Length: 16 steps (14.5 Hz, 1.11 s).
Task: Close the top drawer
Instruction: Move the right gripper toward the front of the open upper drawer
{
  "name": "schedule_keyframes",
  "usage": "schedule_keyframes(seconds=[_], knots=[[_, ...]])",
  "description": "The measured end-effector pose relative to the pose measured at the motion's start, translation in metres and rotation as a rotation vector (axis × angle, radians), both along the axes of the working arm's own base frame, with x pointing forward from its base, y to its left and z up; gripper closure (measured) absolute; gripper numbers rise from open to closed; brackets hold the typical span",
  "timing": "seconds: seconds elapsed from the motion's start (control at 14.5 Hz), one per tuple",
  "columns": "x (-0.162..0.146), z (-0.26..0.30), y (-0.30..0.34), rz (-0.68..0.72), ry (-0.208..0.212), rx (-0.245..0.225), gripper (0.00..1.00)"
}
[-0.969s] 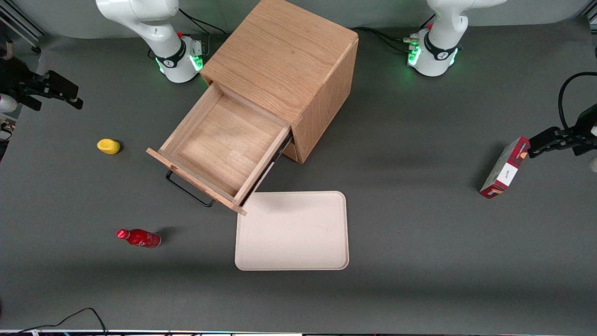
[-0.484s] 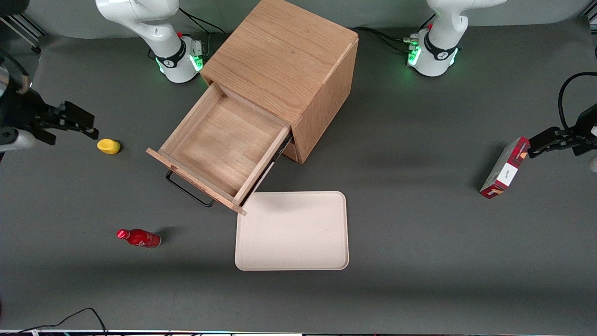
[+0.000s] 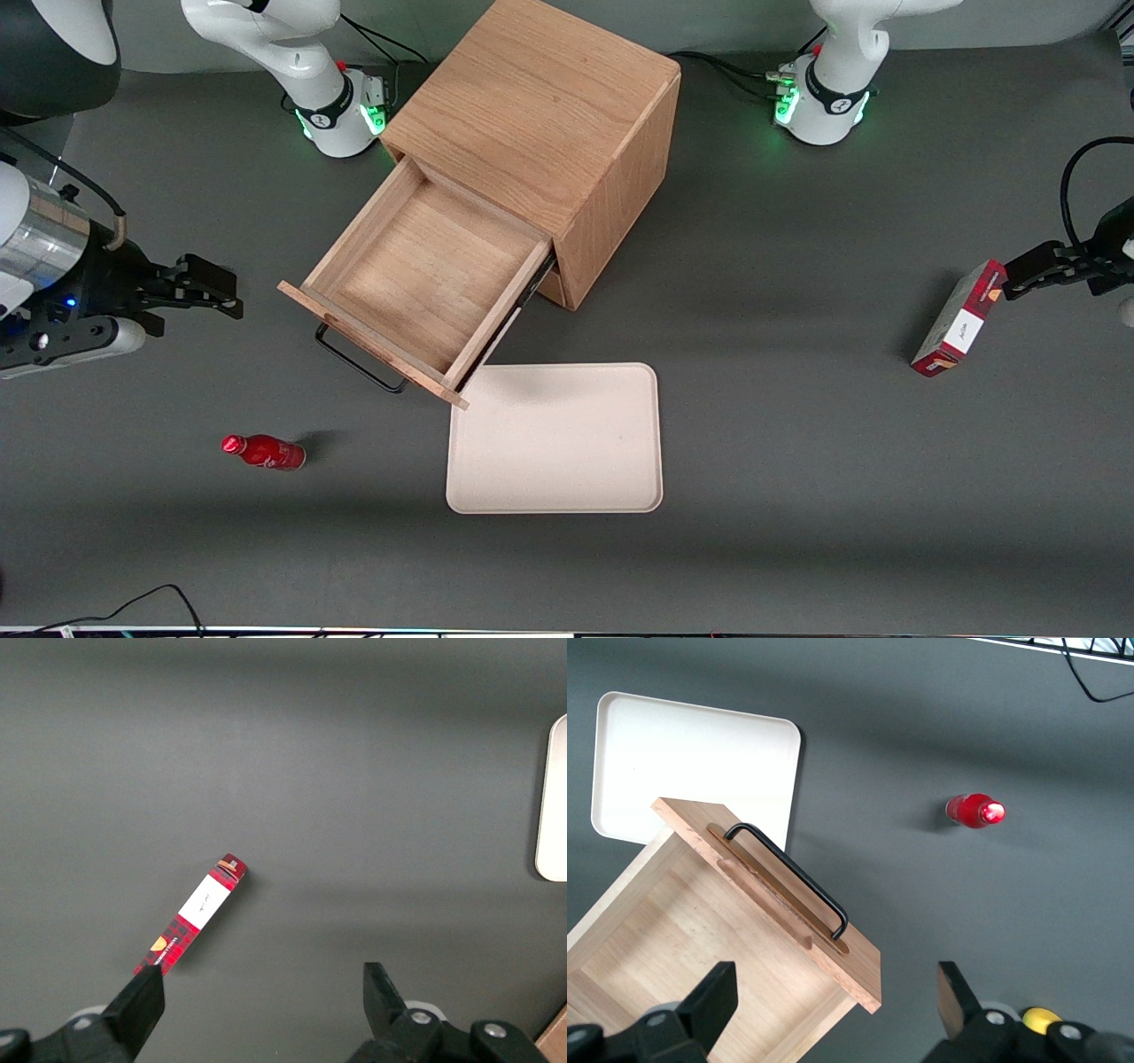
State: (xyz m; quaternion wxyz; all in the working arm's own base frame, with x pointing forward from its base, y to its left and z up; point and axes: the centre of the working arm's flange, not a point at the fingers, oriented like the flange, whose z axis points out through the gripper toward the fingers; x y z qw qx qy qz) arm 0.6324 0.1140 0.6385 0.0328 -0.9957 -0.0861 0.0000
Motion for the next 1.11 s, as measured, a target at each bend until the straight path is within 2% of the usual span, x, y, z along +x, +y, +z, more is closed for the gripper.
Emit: schedule_keyframes(seconds=[0.07, 0.35, 0.69, 0.83, 1.11], knots=[[-0.001, 0.000, 0.004, 0.040, 0.004, 0.003, 0.00], [-0.007, -0.011, 0.034, 0.345, 0.038, 0.024, 0.00], [0.010, -0.052, 0.034, 0.706, 0.074, 0.054, 0.00], [0.014, -0.057, 0.030, 0.785, 0.075, 0.061, 0.00], [0.017, -0.066, 0.028, 0.814, 0.087, 0.068, 0.00]])
